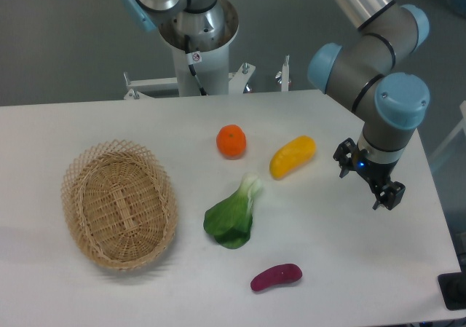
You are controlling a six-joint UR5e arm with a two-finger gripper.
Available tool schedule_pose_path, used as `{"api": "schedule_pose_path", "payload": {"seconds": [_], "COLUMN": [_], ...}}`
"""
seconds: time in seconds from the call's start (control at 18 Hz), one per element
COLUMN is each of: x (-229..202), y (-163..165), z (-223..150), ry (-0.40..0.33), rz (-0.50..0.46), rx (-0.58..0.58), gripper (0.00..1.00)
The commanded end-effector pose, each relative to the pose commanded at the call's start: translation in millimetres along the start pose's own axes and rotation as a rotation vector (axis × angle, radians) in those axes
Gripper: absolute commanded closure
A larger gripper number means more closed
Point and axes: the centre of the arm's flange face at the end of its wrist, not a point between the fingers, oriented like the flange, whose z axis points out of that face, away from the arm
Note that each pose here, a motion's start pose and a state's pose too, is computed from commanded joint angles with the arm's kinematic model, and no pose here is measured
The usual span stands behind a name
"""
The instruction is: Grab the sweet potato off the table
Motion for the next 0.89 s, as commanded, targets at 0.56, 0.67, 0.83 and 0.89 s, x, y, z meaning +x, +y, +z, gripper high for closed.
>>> {"api": "schedule_pose_path", "payload": {"seconds": [0.56,0.67,0.83,0.89], "x": [1.3,1.0,-1.0,-1.0], "y": [0.0,-0.4,-7.3,-11.7], "z": [3.7,5.1,10.8,12.5], "ry": [-0.011,-0.034,-0.038,-0.037], "rz": [-0.032,-0.068,-0.124,-0.139], "rx": [0.008,0.012,0.055,0.059], "gripper": [0.0,0.0,0.0,0.0]}}
